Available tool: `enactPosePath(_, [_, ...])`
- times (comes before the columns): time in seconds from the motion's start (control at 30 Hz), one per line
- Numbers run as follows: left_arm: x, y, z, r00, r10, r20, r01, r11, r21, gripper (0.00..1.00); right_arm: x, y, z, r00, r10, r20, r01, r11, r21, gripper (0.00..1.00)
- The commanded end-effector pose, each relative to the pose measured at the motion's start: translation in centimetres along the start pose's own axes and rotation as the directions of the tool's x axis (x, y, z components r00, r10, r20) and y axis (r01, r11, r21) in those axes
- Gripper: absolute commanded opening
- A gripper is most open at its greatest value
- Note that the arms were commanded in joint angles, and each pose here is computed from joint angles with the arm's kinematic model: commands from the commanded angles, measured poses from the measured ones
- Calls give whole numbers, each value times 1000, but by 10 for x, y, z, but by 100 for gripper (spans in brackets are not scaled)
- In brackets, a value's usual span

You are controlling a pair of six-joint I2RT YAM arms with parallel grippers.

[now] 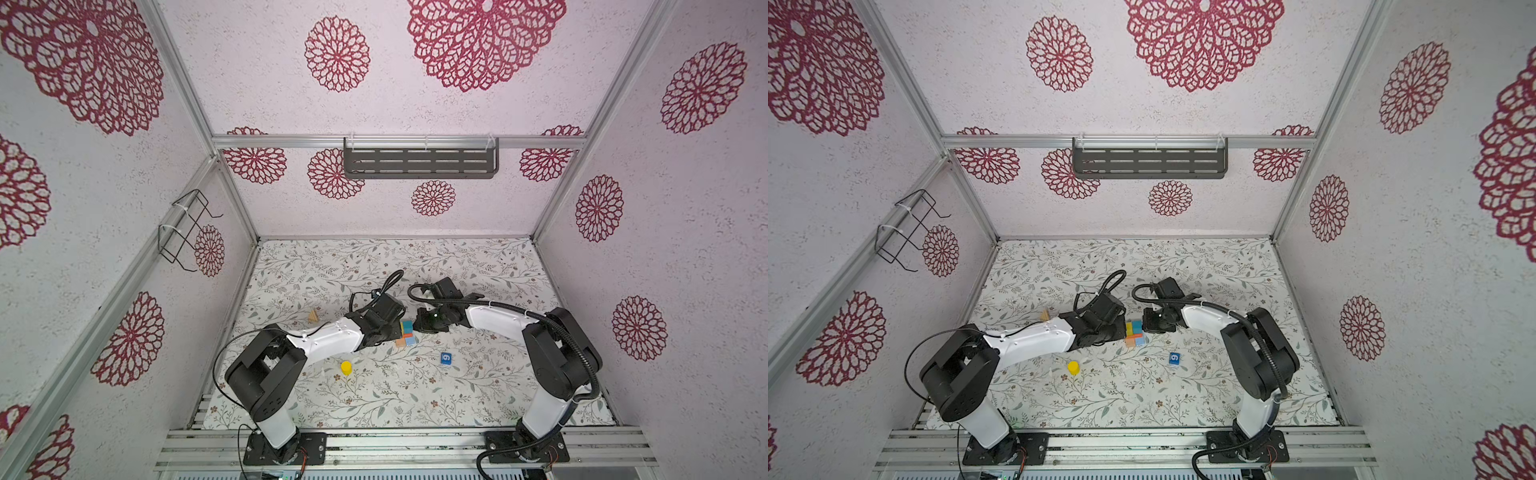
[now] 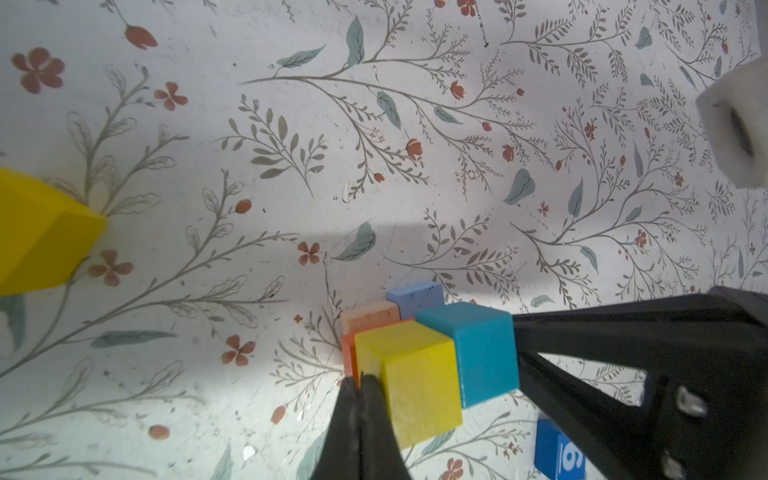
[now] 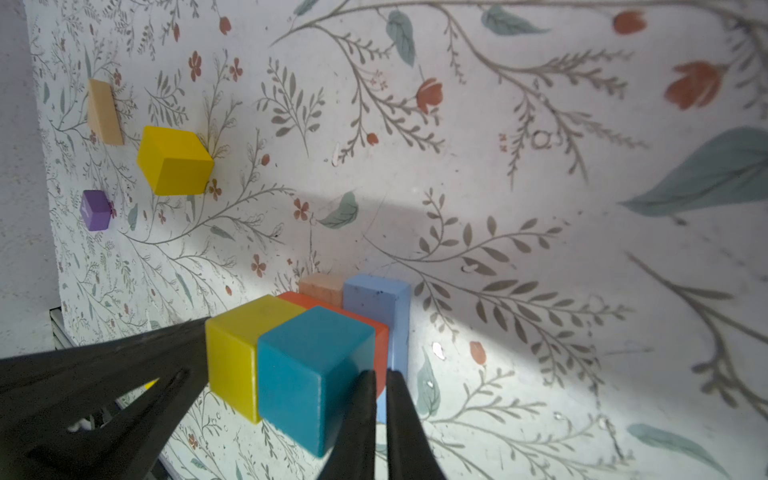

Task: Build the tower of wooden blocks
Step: 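Raise the right gripper from the stack while left gripper moves to the yellow cube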

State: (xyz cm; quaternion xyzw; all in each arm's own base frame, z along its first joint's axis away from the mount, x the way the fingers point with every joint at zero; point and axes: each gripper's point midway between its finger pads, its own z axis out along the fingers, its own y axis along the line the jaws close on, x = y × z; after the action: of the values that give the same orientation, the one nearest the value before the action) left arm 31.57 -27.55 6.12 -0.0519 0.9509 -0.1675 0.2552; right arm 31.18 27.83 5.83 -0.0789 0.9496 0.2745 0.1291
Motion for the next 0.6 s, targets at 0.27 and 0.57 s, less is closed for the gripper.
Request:
enactPosePath(0.27, [0,-2,-11,1000,-5,22,5,1000,3,0,-7,8,-13,999,-13,35,13,1000,2,12])
enactPosePath(0.57, [-14,9,-32,997,15,80,-11,998,-54,9,-15,2,-32,997,-20,75,16,998,63,21])
